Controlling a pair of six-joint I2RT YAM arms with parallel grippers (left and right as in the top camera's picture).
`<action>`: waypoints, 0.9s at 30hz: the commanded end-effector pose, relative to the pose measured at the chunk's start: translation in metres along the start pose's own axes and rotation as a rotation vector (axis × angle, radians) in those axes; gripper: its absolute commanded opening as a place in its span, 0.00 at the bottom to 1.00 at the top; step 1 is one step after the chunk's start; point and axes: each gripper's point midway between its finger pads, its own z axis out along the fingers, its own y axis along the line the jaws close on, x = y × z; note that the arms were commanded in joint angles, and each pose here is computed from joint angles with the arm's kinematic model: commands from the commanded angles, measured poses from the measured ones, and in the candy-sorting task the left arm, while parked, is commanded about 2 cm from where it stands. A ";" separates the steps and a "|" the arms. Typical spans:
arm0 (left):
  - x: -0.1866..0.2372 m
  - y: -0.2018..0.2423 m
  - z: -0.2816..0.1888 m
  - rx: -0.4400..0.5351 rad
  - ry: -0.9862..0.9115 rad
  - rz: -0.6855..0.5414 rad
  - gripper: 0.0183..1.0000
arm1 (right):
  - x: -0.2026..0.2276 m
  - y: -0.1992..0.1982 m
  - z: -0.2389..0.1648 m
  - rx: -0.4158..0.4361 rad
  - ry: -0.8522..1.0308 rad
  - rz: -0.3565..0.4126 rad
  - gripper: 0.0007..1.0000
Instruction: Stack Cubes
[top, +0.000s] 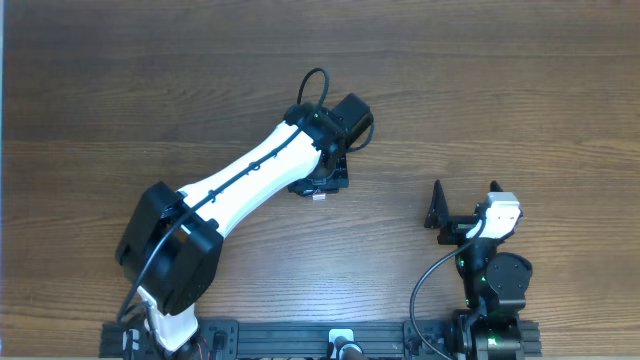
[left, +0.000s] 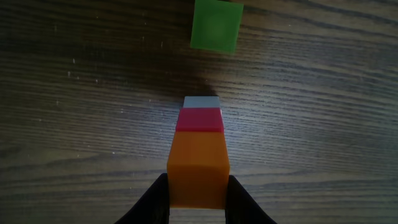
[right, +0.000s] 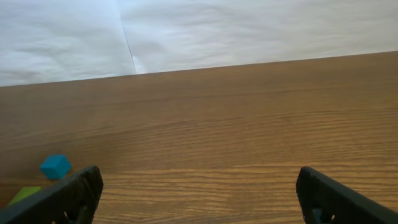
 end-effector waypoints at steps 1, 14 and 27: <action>-0.004 -0.001 0.005 -0.004 0.007 0.003 0.10 | 0.002 0.000 0.000 -0.002 0.001 0.006 0.99; -0.004 -0.001 0.005 -0.004 0.006 0.003 0.33 | 0.002 0.000 0.000 -0.002 0.001 0.006 0.99; -0.009 -0.002 0.004 -0.002 -0.016 0.002 0.86 | 0.002 0.000 0.000 -0.002 0.001 0.006 0.99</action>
